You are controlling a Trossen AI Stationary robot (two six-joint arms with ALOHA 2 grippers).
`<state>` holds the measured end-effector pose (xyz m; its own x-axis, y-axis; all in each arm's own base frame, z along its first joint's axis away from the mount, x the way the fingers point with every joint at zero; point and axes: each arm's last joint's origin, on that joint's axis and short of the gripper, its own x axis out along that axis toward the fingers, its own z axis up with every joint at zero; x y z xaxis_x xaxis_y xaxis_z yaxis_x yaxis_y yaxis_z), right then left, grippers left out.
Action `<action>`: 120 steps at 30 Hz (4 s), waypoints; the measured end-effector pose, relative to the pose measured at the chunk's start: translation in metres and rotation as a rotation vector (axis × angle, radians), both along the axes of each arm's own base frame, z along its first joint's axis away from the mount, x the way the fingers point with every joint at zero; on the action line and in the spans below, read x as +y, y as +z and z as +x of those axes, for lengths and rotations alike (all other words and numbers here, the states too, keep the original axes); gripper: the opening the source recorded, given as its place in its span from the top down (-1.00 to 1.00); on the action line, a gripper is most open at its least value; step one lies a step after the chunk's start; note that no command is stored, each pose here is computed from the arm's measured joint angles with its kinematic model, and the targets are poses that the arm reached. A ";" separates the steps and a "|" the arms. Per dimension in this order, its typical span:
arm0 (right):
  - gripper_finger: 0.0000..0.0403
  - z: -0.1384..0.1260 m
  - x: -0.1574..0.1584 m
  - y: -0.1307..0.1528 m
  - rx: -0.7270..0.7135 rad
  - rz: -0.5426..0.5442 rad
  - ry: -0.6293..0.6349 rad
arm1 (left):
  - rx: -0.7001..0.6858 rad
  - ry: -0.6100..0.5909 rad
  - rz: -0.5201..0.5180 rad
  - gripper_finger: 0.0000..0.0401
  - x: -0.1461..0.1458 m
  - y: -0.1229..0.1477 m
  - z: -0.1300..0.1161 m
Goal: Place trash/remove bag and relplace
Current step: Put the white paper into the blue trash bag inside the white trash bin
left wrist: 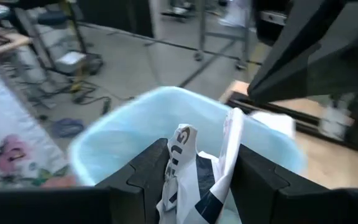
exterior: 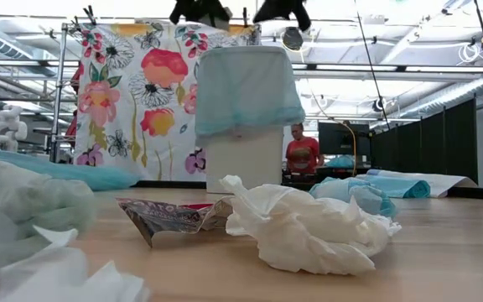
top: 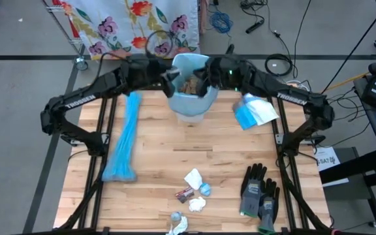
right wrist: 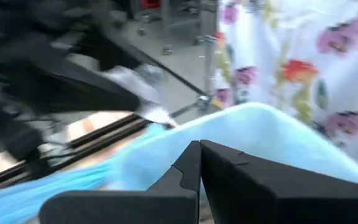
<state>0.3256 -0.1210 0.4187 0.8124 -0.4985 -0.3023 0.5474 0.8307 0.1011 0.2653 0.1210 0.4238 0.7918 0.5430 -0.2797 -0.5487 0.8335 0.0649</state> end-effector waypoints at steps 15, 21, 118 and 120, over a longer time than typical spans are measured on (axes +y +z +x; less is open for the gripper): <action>1.00 -0.011 -0.028 -0.021 0.168 0.068 -0.087 | 0.067 -0.071 -0.055 0.07 0.029 -0.032 0.029; 1.00 -0.019 -0.024 -0.031 0.294 0.117 -0.085 | 0.089 -0.016 -0.057 -0.14 0.040 -0.038 0.030; 1.00 -0.051 0.068 0.016 0.176 0.116 0.186 | -0.025 -0.186 0.212 -0.21 -0.007 -0.032 0.096; 1.00 -0.051 0.066 0.017 0.169 0.088 0.131 | -0.015 -0.133 0.220 -0.21 -0.003 -0.032 0.095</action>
<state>0.2742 -0.0549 0.4354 0.8026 -0.3573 -0.4776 0.4504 0.8880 0.0925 0.3603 0.1177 0.3917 0.8636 0.4801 -0.1538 -0.4373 0.8652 0.2455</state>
